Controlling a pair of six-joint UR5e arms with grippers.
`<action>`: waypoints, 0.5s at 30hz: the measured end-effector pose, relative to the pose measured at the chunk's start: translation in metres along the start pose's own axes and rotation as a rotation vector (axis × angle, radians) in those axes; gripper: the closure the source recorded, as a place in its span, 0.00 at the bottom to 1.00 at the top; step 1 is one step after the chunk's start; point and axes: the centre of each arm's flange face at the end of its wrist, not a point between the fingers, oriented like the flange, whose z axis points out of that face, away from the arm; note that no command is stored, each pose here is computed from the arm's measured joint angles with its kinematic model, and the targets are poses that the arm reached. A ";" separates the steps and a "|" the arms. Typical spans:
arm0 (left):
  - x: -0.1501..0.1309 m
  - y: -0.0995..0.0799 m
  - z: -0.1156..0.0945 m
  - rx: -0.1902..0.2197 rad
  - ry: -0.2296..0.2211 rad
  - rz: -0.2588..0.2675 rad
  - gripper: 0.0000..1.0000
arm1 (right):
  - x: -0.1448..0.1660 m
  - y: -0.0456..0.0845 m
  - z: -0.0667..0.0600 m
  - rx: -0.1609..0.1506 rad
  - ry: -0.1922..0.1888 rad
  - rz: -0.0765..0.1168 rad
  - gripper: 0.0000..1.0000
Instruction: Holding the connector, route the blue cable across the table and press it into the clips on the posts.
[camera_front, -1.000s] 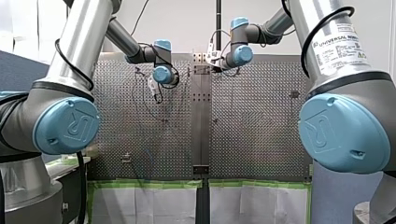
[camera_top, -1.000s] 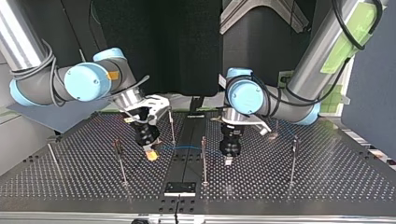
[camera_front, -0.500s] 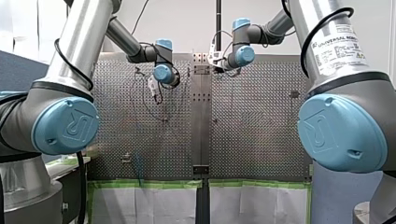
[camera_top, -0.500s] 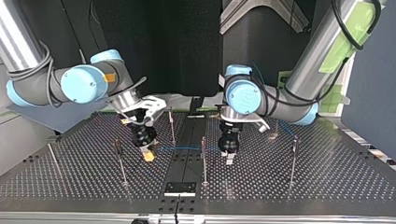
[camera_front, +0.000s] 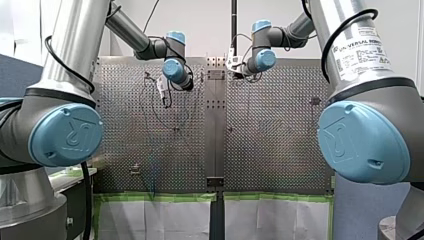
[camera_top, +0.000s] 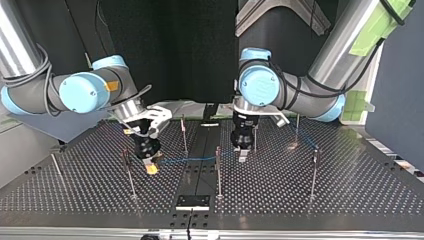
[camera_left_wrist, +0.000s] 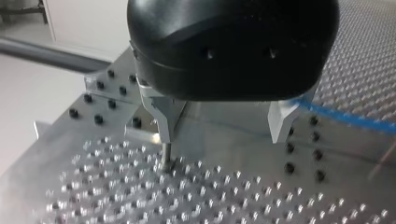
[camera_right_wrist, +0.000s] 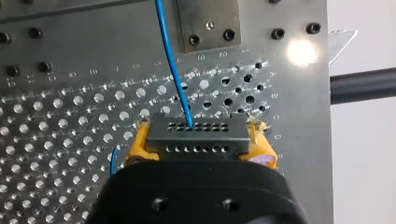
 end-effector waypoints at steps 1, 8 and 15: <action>-0.001 -0.001 -0.005 0.003 0.005 0.002 0.00 | 0.000 0.001 0.000 -0.001 0.000 0.000 0.98; -0.009 -0.011 -0.037 0.022 0.025 0.018 0.00 | 0.000 0.003 0.000 -0.005 -0.001 -0.002 0.98; -0.014 -0.028 -0.054 0.058 0.023 0.023 0.00 | 0.001 0.007 -0.001 -0.013 -0.004 -0.004 0.98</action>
